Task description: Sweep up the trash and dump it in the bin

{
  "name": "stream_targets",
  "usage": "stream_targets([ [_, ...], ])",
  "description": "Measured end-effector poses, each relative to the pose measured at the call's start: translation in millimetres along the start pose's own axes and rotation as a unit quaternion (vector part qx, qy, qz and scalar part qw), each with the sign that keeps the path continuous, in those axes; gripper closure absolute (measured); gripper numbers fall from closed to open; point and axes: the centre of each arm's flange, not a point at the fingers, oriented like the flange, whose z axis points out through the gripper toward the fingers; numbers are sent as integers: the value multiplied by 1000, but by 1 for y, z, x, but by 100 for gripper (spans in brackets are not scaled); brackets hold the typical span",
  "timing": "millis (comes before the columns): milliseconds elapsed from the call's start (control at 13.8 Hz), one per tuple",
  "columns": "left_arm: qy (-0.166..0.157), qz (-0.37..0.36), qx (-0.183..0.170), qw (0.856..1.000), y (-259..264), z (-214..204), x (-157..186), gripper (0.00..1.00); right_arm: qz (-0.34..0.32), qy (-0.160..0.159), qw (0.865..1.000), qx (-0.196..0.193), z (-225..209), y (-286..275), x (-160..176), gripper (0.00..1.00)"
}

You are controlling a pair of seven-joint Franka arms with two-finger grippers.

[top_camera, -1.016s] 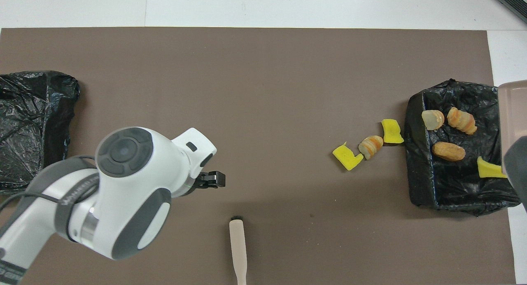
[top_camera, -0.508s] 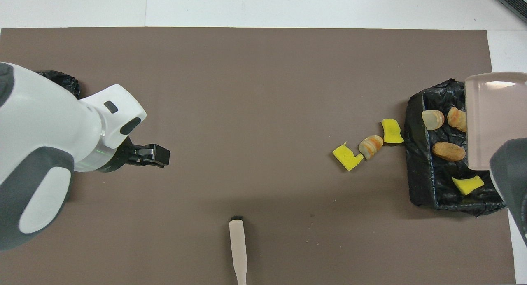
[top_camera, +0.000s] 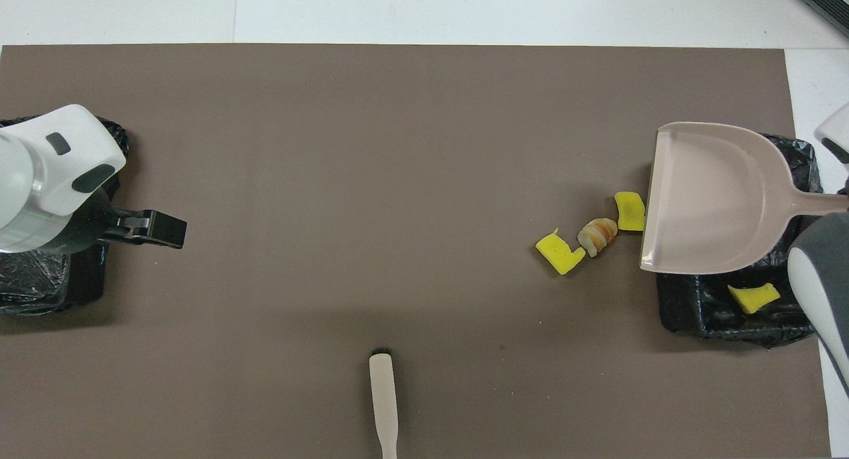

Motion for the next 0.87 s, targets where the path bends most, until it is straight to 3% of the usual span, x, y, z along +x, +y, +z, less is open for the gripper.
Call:
stream_targets([
  [145, 0, -1, 0, 1000, -4, 0, 0, 0, 76, 43, 996, 28, 2, -5, 10, 69],
  [363, -2, -23, -1, 1000, -30, 0, 1, 0, 206, 81, 973, 71, 2, -17, 53, 69],
  [580, -1, -9, -2, 1000, -43, 0, 1, 0, 315, 91, 938, 109, -1, -29, 108, 69],
  [871, -3, 6, 0, 1000, -49, 3, 4, 0, 431, 113, 877, 179, 10, -34, 168, 69],
])
